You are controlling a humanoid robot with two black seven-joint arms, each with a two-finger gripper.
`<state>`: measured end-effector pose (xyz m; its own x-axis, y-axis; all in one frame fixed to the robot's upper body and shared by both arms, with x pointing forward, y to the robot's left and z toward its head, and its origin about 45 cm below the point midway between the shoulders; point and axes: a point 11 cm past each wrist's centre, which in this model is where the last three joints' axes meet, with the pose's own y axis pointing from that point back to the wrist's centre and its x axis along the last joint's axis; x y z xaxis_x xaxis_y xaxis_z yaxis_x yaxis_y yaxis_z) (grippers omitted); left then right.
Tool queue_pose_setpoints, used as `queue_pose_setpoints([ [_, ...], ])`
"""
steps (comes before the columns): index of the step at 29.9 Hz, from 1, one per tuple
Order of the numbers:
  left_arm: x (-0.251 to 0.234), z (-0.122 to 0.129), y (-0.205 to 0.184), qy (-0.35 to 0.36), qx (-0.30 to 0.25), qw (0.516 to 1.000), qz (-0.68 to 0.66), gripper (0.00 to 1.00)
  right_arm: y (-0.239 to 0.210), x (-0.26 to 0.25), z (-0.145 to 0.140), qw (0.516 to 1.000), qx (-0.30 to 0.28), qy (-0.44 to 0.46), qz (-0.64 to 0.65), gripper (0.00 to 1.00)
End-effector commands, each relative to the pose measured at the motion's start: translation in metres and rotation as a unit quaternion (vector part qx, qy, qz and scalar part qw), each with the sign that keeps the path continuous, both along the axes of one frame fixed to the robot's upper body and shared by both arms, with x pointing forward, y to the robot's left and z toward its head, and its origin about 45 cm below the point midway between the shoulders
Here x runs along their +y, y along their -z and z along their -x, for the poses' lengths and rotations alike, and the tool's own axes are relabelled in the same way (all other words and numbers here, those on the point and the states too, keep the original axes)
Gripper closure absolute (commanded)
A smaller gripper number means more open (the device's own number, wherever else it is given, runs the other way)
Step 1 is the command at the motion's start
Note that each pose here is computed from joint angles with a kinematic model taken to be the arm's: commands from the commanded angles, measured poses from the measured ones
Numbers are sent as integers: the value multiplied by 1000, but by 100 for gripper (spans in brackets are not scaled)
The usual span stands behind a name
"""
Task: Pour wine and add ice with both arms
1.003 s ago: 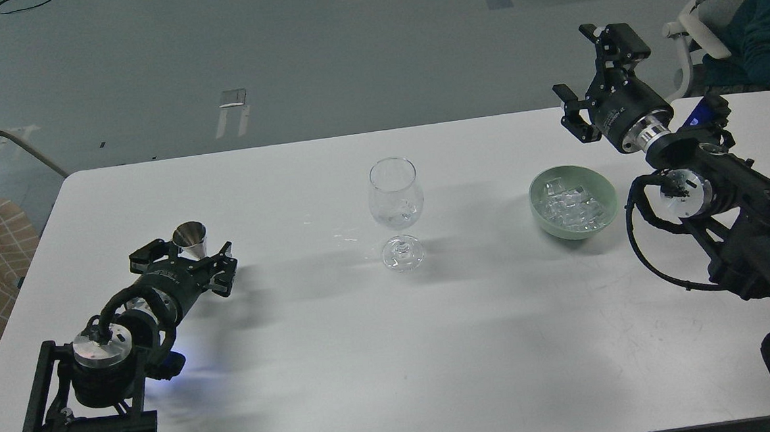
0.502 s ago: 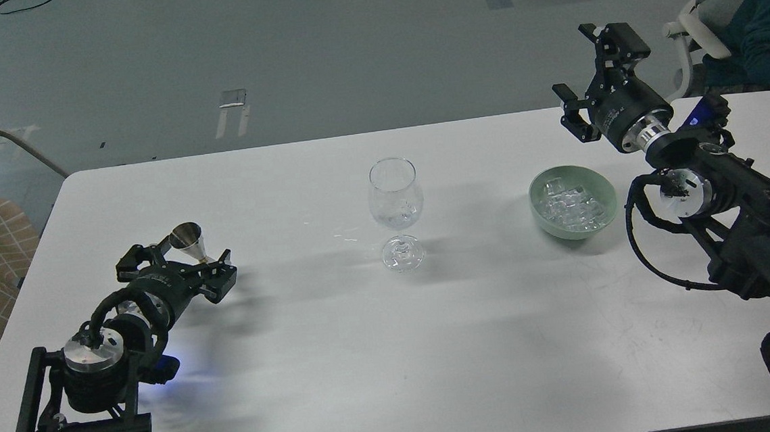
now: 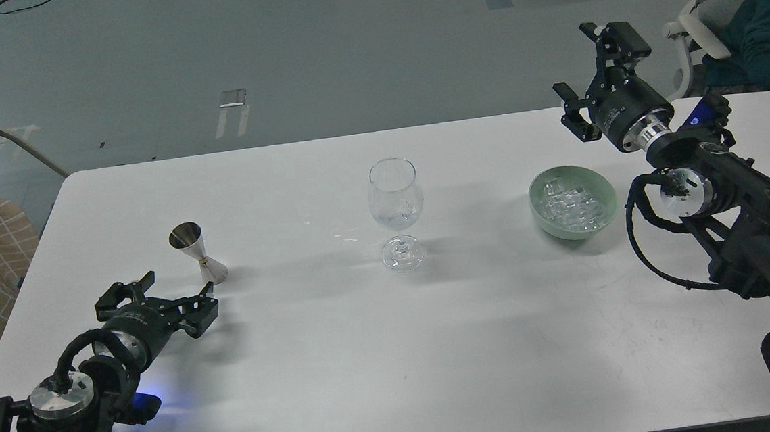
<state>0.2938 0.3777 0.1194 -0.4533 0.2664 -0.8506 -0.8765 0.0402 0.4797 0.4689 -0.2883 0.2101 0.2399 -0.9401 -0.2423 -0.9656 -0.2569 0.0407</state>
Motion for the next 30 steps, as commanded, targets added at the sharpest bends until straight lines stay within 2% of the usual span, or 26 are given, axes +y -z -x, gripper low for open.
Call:
queue_pose_setpoints([
  [1,14,0,-12,-5,-14,1000,-10,2,0,-1,0,1000,0,1,0,0],
  [8,64,-6,-64,24,-100,984,-146,2,0,-4,0,1000,0,3,2,0],
  [12,100,-2,-91,33,-142,953,-264,2,-2,-3,0,1000,-2,1,2,0],
  [17,117,-10,-128,52,-189,894,-403,2,-17,-5,0,999,-23,-16,38,0],
  [18,117,-10,-128,52,-189,894,-403,2,-17,-5,0,999,-24,-16,38,0],
  [21,122,-25,-164,42,-226,850,-473,2,-37,-13,2,992,-53,-39,104,0],
  [23,117,-44,-199,18,-278,833,-477,2,-53,-23,8,983,-75,-56,155,0],
  [28,103,-65,-235,5,-330,817,-473,2,-79,-43,28,959,-100,-86,249,0],
  [30,98,-69,-236,12,-332,815,-474,2,-85,-46,36,948,-108,-96,285,0],
])
